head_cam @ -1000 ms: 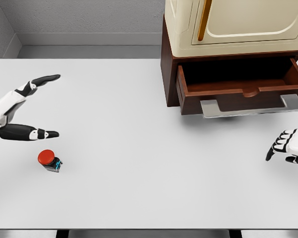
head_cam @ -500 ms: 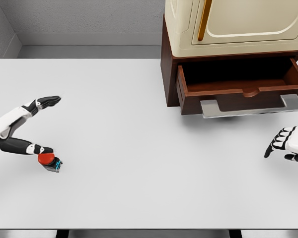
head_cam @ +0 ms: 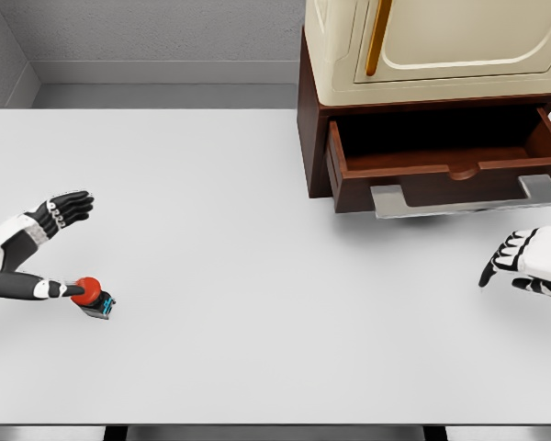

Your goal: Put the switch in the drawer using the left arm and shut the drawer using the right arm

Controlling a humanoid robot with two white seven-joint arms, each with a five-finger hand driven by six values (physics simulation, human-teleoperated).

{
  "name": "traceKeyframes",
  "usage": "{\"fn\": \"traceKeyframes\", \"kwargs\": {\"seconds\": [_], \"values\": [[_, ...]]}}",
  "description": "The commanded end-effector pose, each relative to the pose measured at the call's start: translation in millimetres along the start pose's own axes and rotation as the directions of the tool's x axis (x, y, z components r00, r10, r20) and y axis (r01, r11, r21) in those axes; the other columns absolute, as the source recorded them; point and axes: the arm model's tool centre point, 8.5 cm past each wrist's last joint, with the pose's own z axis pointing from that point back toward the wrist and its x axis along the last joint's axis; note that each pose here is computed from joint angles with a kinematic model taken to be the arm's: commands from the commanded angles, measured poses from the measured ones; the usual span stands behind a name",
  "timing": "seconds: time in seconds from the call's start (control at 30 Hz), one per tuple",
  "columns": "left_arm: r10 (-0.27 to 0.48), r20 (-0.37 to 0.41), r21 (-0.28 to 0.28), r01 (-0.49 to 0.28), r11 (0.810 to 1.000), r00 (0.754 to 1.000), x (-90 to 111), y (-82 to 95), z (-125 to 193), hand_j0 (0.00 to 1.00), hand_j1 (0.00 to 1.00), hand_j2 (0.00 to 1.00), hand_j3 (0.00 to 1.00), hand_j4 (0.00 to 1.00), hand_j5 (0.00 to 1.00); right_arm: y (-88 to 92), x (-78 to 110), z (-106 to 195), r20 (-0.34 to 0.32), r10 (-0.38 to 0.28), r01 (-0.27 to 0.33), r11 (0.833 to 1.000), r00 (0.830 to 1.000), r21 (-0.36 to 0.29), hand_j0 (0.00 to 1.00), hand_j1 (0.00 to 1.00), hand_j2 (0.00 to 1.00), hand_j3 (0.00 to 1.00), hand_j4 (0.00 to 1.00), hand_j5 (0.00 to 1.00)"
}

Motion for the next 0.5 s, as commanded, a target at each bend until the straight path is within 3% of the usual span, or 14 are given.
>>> {"fn": "traceKeyframes", "kwargs": {"seconds": [0.0,0.13,0.27,0.47], "values": [[-0.021,0.051,-0.013,0.021,1.000,0.998,5.6,-1.1,1.4,1.00,1.00,1.00,1.00,1.00,1.00,-0.5,-0.1,0.1,0.000,-0.003,0.003,1.000,1.000,-0.002,0.59,0.59,0.59,0.59,0.59,0.59],[-0.043,0.081,-0.012,0.044,0.999,0.996,2.8,-7.3,8.4,1.00,1.00,1.00,1.00,1.00,1.00,-0.5,-0.2,0.5,-0.001,-0.003,0.003,1.000,1.000,0.001,0.59,0.59,0.59,0.59,0.59,0.59],[-0.092,0.022,-0.020,0.092,0.996,0.996,-13.5,-12.8,8.7,1.00,1.00,1.00,1.00,1.00,1.00,0.7,-0.4,0.7,-0.002,-0.005,0.005,1.000,1.000,0.004,0.60,0.60,0.60,0.60,0.60,0.60],[-0.060,-0.009,0.007,0.060,0.998,0.998,-37.0,-27.2,7.1,1.00,1.00,1.00,1.00,1.00,1.00,1.0,-0.4,1.0,-0.002,-0.004,0.004,1.000,1.000,0.005,0.61,0.61,0.61,0.61,0.61,0.61]]}}
